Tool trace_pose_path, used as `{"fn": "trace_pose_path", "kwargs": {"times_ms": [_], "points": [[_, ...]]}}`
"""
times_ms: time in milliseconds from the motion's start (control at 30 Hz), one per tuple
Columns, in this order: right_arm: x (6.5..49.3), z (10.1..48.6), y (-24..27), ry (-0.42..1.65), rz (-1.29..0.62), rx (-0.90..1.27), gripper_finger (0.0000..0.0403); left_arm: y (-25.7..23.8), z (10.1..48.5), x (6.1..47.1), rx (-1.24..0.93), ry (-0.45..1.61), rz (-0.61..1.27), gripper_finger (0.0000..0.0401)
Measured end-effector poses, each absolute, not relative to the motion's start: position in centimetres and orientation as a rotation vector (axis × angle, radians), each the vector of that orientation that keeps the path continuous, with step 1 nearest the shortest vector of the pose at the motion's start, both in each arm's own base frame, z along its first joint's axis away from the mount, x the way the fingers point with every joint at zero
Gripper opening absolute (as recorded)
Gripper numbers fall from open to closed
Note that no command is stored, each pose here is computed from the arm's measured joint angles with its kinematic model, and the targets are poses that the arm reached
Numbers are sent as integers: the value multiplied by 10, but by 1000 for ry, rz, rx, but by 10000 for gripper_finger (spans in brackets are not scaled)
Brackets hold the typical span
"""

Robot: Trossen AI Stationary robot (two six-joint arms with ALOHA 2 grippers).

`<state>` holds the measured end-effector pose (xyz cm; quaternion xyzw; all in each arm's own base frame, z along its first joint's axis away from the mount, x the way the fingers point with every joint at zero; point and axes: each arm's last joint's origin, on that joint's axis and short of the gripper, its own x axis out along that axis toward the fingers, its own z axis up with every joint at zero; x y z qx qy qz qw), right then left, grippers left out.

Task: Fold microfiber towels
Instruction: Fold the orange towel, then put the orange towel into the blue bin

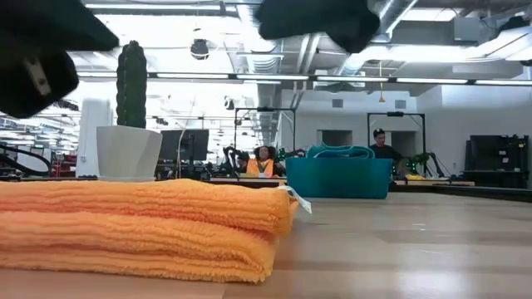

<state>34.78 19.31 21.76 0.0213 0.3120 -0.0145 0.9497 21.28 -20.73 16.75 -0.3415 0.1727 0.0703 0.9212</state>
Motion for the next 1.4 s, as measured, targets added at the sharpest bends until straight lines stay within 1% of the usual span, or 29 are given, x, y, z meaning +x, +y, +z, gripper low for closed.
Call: {"fn": "trace_pose_path", "kwargs": {"times_ms": [100,200,267,367,533,700,800,900,1000,1200,1233,1400], "points": [[356,214,178,660,-18,-17,185,-210,174,208,-737,355,115,0],[370,198,165,700,16,26,237,-211,185,203,-755,338,85,0],[382,181,159,712,17,73,258,-211,191,199,-748,330,63,0],[392,150,153,764,-18,96,268,-211,200,196,-742,315,39,0],[404,113,150,837,-52,161,269,-211,205,191,-728,313,16,0],[410,93,159,903,-91,137,268,-212,201,188,-703,358,9,0],[414,89,163,969,-130,130,251,-211,199,187,-693,376,15,0],[415,89,162,1010,-133,147,213,-212,198,187,-689,393,3,0],[414,91,162,1008,-130,155,159,-212,198,187,-688,412,-13,0],[421,103,149,1077,-96,210,28,-211,202,186,-705,410,-24,0],[423,106,146,1088,-89,224,21,-210,205,185,-705,405,-28,0],[422,130,125,1130,-110,239,22,-203,220,180,-681,378,-51,0]]}}
